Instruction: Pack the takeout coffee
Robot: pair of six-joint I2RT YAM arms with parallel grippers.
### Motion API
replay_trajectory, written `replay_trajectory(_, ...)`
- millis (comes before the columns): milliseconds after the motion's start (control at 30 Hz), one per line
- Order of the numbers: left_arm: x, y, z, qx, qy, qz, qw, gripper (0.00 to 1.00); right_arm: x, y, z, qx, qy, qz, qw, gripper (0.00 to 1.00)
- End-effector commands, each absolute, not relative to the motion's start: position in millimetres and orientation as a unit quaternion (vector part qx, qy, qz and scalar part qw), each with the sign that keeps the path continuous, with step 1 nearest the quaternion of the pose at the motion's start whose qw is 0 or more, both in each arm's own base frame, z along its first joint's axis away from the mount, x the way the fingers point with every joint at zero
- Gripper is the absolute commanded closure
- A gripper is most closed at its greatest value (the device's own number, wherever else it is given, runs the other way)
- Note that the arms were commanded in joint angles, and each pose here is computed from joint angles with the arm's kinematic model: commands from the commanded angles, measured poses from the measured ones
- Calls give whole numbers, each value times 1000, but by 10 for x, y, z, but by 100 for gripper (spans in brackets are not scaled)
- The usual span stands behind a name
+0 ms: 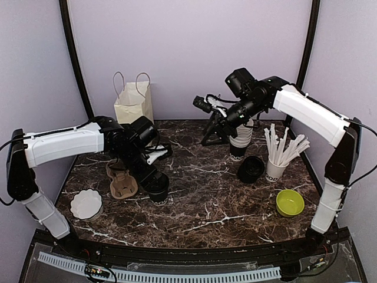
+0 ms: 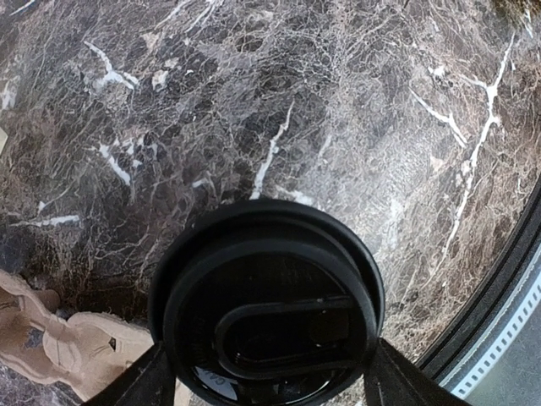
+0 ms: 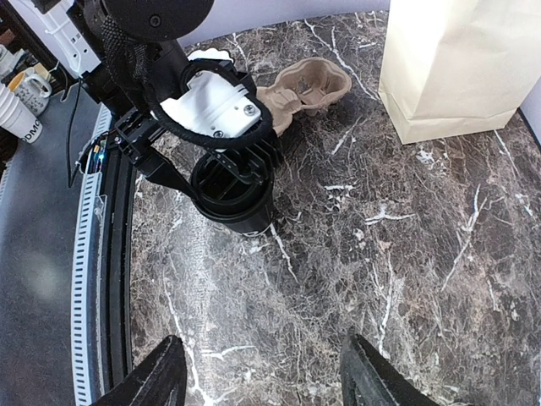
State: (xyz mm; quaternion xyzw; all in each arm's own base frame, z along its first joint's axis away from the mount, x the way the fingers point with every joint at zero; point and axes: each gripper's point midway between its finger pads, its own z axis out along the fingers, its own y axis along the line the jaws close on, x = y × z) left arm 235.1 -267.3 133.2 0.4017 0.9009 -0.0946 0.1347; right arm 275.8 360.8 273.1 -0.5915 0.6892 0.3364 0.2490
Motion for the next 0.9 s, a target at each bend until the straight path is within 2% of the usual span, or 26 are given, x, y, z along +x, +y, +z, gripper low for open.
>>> replay_trajectory(0,2366,-2727,1403,399,901,-104,138,27,2759,3597,2753,-594,685,340,251,38)
replay_trajectory(233,2381,-2756,1426,389,904,-110,142,36,2780,3614,2738,-593,687,340,247,39)
replay_trajectory(533,2565,-2796,1707,379,900,-102,190,35,2799,3552,2817,-593,692,320,260,39)
replay_trajectory(633,2751,-2822,1780,373,900,-97,206,34,2801,3451,2861,-590,696,310,269,39)
replay_trajectory(867,3512,-2904,1826,322,910,-99,242,34,2926,3108,3226,-554,702,326,307,39)
